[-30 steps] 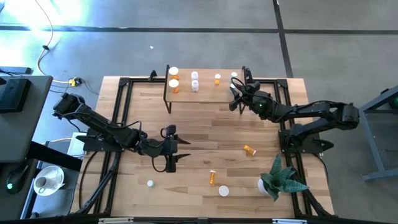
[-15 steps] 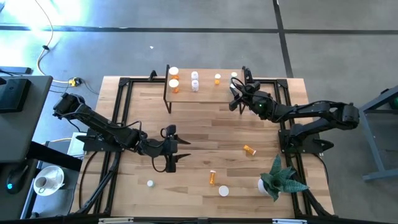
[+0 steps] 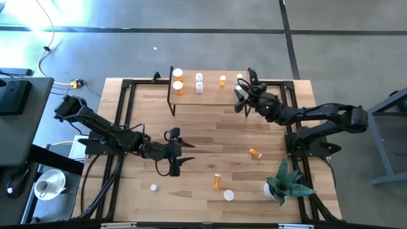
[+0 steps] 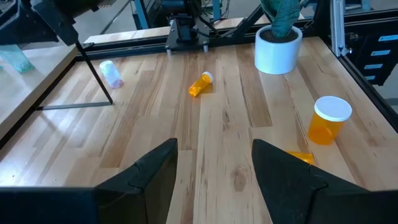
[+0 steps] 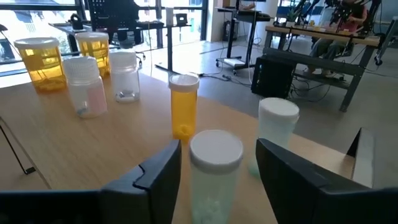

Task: Pick and place medicine bottles onto shelf by color
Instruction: Put the top center small orange pill bottle on the shelf aligned with the other small orange pill bottle

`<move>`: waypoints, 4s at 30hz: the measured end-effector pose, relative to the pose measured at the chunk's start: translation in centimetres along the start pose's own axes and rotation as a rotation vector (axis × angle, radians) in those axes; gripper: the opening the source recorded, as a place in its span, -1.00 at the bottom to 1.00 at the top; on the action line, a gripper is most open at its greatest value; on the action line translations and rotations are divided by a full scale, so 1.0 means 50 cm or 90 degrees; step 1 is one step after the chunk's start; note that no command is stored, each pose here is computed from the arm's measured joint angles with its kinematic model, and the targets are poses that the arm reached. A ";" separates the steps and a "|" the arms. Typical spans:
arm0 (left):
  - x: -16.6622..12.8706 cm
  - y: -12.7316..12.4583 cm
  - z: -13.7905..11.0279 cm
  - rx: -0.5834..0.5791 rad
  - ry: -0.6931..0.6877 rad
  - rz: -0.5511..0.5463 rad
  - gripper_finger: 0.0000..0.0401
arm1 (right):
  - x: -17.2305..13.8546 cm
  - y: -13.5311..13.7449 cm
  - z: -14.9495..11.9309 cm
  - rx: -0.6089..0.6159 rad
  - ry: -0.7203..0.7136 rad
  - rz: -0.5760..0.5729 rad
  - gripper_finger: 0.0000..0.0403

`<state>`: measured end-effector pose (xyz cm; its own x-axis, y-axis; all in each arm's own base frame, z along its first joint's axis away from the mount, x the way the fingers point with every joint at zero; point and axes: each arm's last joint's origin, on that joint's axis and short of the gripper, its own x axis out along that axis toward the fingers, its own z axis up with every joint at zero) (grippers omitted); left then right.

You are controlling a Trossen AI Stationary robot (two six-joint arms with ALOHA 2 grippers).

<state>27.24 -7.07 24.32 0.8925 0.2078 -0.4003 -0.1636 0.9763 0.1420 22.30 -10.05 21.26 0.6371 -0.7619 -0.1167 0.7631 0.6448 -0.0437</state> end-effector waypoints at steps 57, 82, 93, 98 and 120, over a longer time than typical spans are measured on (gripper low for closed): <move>0.000 0.000 -0.006 -0.030 0.018 0.001 -0.03 | -0.276 0.198 0.087 -0.148 0.339 0.328 -0.01; 0.000 0.001 -0.010 -0.036 0.030 0.003 -0.03 | -0.201 0.236 -0.075 -0.190 0.877 0.177 -0.01; 0.000 0.001 -0.010 -0.035 0.029 0.003 -0.03 | -0.188 0.252 -0.134 -0.226 0.937 0.114 -0.01; 0.000 0.001 -0.010 -0.036 0.029 0.003 -0.03 | -0.186 0.253 -0.149 -0.241 0.956 0.095 -0.15; 0.000 0.000 -0.010 -0.086 0.031 -0.001 -0.03 | -0.198 0.312 -0.097 -0.289 0.881 0.218 -0.63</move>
<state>27.01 -7.03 23.87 0.8721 0.2064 -0.4437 -0.2205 0.9752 0.0204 27.40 7.85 16.90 -0.0299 -0.0817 -0.9962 0.3383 0.9370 -0.0870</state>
